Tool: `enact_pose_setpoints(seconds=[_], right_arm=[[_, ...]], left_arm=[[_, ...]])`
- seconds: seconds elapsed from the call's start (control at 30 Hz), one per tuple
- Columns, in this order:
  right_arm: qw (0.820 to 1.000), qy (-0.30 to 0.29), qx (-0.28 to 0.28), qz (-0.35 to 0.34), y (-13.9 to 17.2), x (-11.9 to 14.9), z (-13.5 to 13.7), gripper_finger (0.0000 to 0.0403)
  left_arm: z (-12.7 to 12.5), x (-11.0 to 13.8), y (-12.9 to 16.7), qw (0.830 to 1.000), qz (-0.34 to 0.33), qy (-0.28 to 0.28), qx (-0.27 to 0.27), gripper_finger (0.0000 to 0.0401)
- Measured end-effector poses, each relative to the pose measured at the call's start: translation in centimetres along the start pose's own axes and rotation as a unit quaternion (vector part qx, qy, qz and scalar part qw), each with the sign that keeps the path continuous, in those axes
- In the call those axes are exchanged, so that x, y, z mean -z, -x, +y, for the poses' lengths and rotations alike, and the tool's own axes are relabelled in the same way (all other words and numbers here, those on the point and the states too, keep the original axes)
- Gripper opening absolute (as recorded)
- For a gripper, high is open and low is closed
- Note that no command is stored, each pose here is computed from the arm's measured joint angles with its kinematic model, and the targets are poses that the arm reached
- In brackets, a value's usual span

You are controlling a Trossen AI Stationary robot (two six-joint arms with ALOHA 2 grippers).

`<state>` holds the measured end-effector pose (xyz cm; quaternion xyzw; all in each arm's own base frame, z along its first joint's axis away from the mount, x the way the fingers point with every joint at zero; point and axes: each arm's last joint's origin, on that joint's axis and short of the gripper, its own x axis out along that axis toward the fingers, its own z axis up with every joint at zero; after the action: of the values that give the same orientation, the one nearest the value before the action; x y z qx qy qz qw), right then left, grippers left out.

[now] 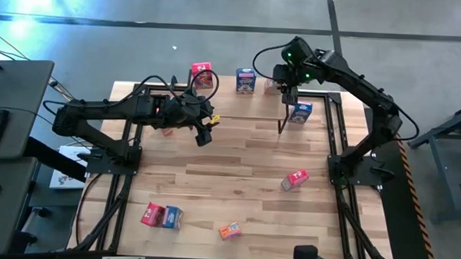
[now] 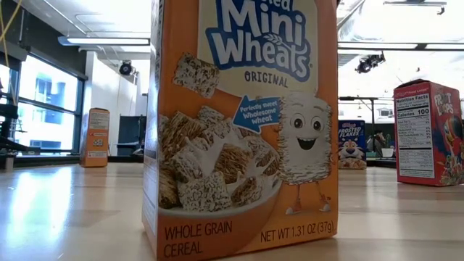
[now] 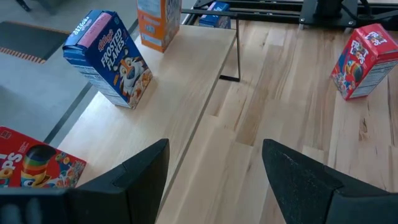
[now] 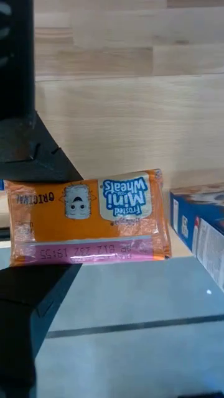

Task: Stack cereal on shelf
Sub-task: Put the right orange cereal box on the shelf

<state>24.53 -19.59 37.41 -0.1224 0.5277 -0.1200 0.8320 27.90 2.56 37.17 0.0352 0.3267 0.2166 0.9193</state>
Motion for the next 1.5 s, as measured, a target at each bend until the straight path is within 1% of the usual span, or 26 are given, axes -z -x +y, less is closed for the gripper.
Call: enact_pose_setpoints(seconds=[0.2,0.4,0.6,0.9,1.17,1.5], right_arm=[[1.0,0.005,-0.009,0.008,-0.85,-0.1,-0.09,0.0163],[1.0,0.009,-0.005,0.015,-0.93,-0.02,-0.18,0.0163],[1.0,0.002,-0.015,0.012,-0.94,0.4,-0.55,0.0163],[1.0,0.007,-0.018,0.01,-1.1,0.43,-0.65,0.0201],[1.0,0.008,-0.006,0.01,-1.1,0.36,-0.78,0.0215],[1.0,0.01,0.005,0.006,-1.09,0.22,-0.94,0.0243]], left_arm=[[0.0,0.0,0.0,1.0,0.0,0.0,0.0,0.0248],[0.01,-0.01,0.0,1.0,0.0,0.0,0.0,0.0248],[0.01,0.0,0.01,1.0,0.0,0.0,0.0,0.0248],[0.01,-0.01,0.01,1.0,0.0,0.0,0.0,0.0248],[0.01,0.0,0.0,1.0,0.0,0.0,0.0,0.0248],[0.01,-0.01,0.01,1.0,0.0,0.0,0.0,0.0248]])
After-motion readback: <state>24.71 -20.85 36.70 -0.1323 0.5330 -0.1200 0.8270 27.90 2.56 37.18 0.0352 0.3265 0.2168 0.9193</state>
